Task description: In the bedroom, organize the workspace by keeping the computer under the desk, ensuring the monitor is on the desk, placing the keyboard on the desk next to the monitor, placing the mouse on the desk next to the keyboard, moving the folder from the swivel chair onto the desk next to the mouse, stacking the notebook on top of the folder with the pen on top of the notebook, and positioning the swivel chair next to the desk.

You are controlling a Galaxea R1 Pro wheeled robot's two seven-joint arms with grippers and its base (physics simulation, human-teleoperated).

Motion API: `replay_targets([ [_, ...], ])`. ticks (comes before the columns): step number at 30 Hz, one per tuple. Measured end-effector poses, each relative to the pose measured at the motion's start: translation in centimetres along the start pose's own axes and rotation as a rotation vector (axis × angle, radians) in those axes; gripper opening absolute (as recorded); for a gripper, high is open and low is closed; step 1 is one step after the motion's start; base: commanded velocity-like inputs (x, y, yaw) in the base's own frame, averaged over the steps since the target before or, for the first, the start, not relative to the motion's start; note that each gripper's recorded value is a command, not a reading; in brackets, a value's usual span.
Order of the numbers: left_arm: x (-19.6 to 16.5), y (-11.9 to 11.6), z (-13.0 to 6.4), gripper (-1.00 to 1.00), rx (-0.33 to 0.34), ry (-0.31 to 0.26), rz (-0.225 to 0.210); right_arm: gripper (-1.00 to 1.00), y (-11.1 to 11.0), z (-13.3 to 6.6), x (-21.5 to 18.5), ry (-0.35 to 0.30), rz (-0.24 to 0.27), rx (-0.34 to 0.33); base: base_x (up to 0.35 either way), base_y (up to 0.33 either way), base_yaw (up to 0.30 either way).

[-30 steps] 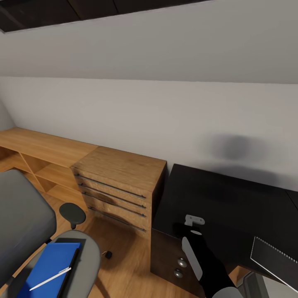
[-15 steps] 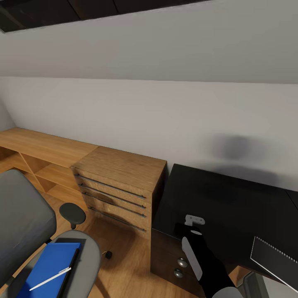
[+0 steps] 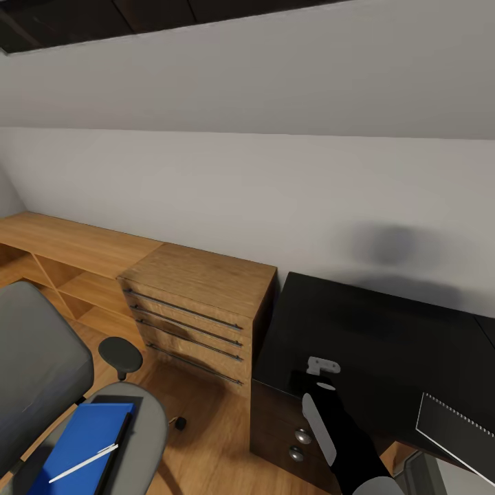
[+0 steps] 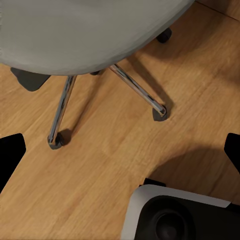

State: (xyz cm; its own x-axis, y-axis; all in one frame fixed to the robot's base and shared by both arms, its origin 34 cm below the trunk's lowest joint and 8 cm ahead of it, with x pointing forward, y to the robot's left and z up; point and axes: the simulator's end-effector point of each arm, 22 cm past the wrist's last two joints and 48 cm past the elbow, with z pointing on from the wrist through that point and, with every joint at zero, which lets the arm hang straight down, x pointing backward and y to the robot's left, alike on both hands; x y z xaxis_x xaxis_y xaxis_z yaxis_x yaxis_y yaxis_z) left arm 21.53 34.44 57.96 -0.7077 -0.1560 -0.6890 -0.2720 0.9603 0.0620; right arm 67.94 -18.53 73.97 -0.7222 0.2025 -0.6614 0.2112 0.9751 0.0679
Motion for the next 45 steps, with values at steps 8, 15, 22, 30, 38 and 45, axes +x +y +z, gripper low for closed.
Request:
replay_targets([
  [8,-0.6,0.8,-0.3,1.0,-0.006,-0.002,0.009,-1.0,-0.2,-0.5,-0.4,0.004,0.004,0.002,0.0,0.0,0.0],
  [15,-1.2,1.0,-1.0,1.0,-0.006,-0.002,0.011,-1.0,-0.2,-1.5,-1.6,0.001,0.002,0.0,0.0,0.0,0.0],
  [22,-1.7,1.1,-1.8,1.0,-0.007,-0.001,0.011,-1.0,0.3,-3.3,-4.5,-0.032,0.002,-0.015,0.0,0.0,0.0],
  [30,-2.3,1.2,-2.6,1.0,-0.008,0.0,0.01,-1.0,0.7,-5.5,-7.0,-0.035,-0.012,-0.033,0.0,0.0,-0.013],
  [38,-2.3,1.2,-2.7,1.0,-0.007,0.006,0.009,-1.0,0.9,-6.0,-7.5,-0.037,-0.016,-0.039,0.0,0.0,-0.153],
  [45,-2.2,1.1,-2.7,1.0,-0.006,0.007,0.009,-1.0,1.0,-6.2,-7.8,-0.042,-0.015,-0.041,0.0,0.0,-0.023],
])
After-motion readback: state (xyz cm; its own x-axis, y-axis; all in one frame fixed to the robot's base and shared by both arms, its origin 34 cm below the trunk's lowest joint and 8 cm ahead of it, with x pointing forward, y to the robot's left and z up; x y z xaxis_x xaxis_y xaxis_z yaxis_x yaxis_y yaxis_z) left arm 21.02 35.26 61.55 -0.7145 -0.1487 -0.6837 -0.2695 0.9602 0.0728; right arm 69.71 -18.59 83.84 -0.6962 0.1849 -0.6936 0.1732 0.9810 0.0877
